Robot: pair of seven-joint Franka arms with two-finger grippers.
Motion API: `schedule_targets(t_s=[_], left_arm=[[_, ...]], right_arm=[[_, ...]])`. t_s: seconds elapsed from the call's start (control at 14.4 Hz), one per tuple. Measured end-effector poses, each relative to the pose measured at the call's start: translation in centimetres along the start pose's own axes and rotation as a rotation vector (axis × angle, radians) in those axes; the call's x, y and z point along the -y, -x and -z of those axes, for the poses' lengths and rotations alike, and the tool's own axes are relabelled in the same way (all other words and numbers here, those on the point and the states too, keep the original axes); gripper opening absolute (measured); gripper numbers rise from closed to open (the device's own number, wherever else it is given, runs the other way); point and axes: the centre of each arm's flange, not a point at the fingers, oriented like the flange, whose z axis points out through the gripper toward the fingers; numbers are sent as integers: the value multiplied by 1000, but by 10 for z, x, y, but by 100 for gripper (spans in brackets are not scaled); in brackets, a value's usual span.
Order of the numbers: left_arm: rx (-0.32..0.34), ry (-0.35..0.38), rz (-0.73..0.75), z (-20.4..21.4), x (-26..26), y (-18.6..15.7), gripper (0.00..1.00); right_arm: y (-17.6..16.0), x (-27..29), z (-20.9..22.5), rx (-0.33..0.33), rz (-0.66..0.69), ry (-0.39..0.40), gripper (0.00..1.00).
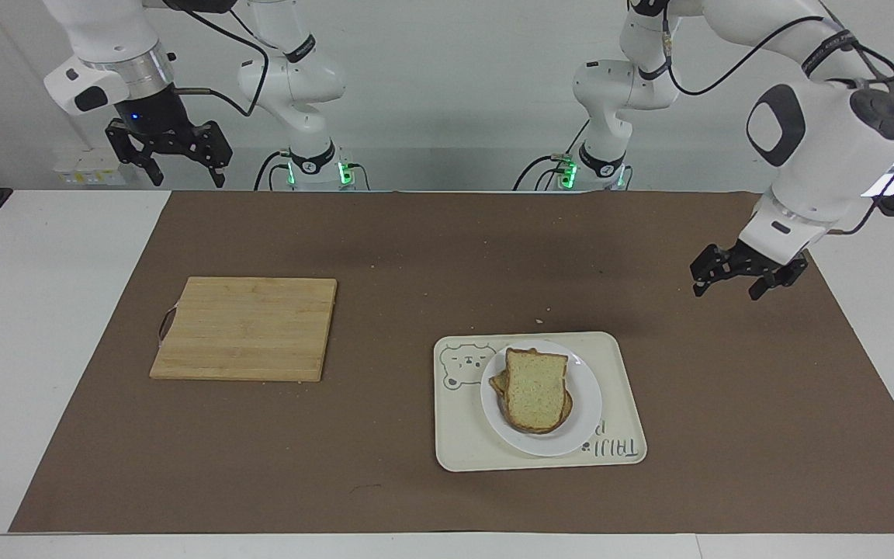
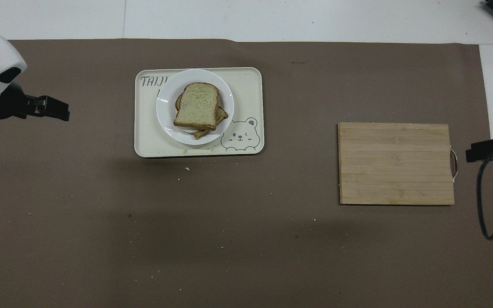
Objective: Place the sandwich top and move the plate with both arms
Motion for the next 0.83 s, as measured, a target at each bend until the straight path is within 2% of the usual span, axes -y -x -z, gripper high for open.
schedule_targets(t_s=[0.28,0.83], left_arm=[[18,0,-3,49,-5,25,100],[39,2,3,51,-4,30,100]], right_arm=[[0,0,0,0,0,0,100],[0,0,0,0,0,0,100]])
